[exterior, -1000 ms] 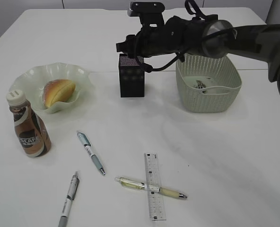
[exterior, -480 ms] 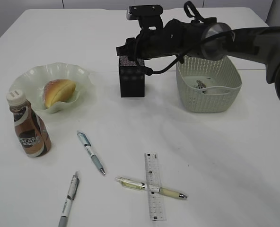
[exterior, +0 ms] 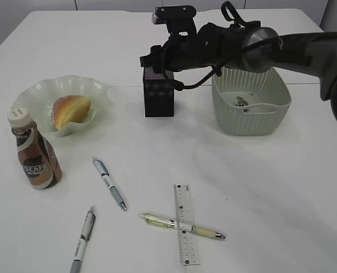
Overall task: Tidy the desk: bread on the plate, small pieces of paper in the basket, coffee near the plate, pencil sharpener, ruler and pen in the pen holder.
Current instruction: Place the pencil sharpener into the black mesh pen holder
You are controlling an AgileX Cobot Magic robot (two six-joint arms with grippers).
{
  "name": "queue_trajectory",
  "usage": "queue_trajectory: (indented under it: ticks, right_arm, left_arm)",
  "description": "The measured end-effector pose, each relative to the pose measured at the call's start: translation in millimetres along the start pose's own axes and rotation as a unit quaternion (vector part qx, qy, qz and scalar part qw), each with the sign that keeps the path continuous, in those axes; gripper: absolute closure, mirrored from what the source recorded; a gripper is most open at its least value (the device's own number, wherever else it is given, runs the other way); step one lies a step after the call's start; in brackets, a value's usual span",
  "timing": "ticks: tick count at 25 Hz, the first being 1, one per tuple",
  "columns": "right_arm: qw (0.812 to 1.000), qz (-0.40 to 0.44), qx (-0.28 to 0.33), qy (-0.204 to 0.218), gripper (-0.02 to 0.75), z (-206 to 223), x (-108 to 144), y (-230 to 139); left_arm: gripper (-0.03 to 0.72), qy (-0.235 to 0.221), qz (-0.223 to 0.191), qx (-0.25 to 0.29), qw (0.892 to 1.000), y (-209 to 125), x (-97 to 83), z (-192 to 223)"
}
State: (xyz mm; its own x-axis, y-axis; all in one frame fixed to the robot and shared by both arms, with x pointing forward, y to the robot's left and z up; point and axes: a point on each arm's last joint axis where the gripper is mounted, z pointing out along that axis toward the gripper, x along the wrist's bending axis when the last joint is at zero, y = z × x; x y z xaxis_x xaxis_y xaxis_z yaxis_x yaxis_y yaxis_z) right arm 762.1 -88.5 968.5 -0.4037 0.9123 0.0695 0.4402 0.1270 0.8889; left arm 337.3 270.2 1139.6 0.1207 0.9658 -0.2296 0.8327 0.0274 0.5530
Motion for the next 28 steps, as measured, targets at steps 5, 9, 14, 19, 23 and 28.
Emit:
queue_trajectory:
  ticks: [5, 9, 14, 19, 23, 28]
  right_arm:
    - [1.0, 0.0, -0.001, 0.0, 0.332, 0.0, -0.1, 0.2]
    - [1.0, 0.0, -0.004, -0.001, 0.242, 0.0, -0.2, 0.7]
    - [1.0, 0.0, -0.004, -0.001, 0.216, 0.0, -0.3, 0.8]
    - [1.0, -0.001, -0.005, -0.001, 0.215, 0.0, -0.2, 0.8]
    - [1.0, 0.008, 0.022, 0.014, 0.216, -3.2, 3.1, 2.4]
    - [0.997, 0.002, 0.057, 0.048, 0.237, -36.5, 13.1, 33.6]
  left_arm:
    - [0.255, 0.0, 0.0, 0.0, 1.0, 0.0, 0.0, 0.0]
    - [0.255, 0.0, 0.0, 0.0, 1.0, 0.0, 0.0, 0.0]
    - [0.255, 0.0, 0.0, 0.0, 1.0, 0.0, 0.0, 0.0]
    - [0.255, 0.0, 0.0, 0.0, 1.0, 0.0, 0.0, 0.0]
    - [0.255, 0.0, 0.0, 0.0, 1.0, 0.0, 0.0, 0.0]
    - [0.255, 0.0, 0.0, 0.0, 1.0, 0.0, 0.0, 0.0]
